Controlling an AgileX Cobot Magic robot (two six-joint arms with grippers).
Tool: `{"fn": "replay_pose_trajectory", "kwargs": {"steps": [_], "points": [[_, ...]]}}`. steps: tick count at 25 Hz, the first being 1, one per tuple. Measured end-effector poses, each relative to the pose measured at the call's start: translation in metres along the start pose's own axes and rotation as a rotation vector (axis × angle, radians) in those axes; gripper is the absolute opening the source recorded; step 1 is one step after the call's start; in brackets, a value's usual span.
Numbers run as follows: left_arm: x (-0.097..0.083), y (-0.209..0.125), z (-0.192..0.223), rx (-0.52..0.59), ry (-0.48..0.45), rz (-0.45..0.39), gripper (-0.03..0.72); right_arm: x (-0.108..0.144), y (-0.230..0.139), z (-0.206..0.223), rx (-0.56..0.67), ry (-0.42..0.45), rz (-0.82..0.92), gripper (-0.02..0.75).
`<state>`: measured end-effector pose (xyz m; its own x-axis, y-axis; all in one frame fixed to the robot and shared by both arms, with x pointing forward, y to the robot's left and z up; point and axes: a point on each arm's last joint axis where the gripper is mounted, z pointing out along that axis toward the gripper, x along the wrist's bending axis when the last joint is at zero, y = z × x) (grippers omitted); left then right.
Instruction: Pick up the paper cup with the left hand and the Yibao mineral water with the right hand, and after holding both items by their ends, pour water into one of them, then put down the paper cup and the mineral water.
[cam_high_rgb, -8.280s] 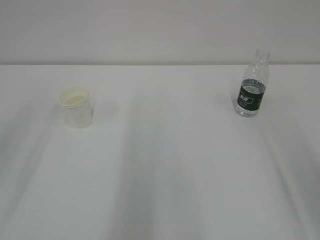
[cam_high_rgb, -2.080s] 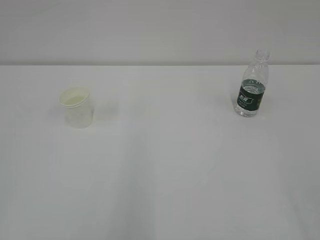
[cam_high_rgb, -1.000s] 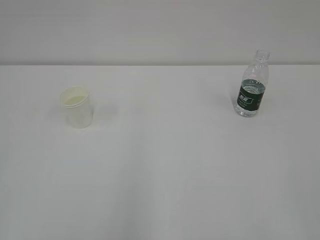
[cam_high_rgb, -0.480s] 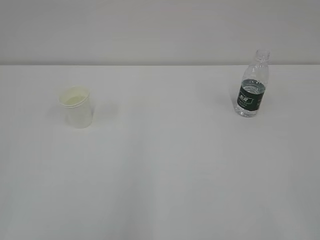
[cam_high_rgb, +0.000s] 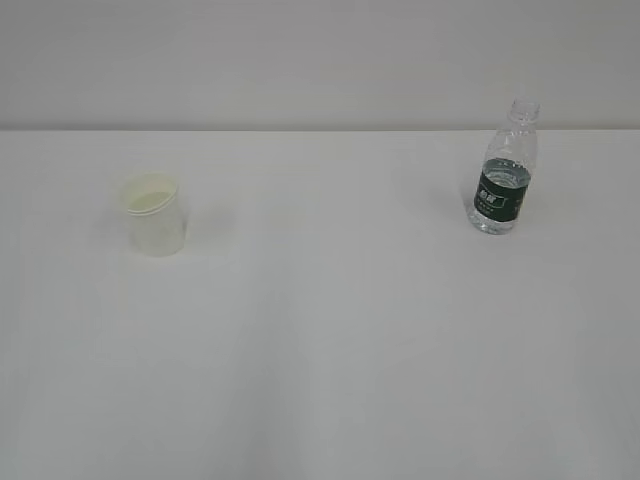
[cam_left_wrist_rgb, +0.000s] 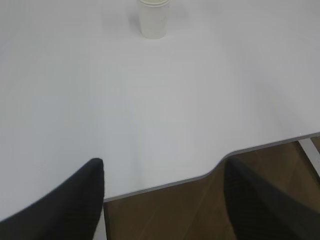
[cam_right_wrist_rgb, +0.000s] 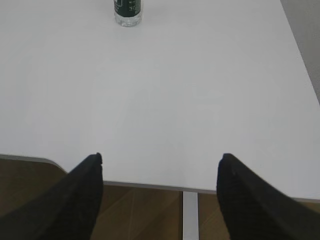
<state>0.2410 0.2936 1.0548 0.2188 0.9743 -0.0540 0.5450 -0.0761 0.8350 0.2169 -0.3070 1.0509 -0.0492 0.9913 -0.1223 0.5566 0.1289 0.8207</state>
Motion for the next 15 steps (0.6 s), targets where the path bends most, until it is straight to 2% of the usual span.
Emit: {"fn": "replay_pose_trajectory", "kwargs": {"steps": [5, 15], "points": [[0.0, 0.0, 0.0, 0.0, 0.0, 0.0, 0.594, 0.0002, 0.0023, 0.004, -0.036, -0.002, -0.001, 0.539], [0.0, 0.0, 0.0, 0.0, 0.0, 0.0, 0.589, 0.0011, 0.0023, 0.01, -0.054, 0.001, 0.0, 0.539]]}}
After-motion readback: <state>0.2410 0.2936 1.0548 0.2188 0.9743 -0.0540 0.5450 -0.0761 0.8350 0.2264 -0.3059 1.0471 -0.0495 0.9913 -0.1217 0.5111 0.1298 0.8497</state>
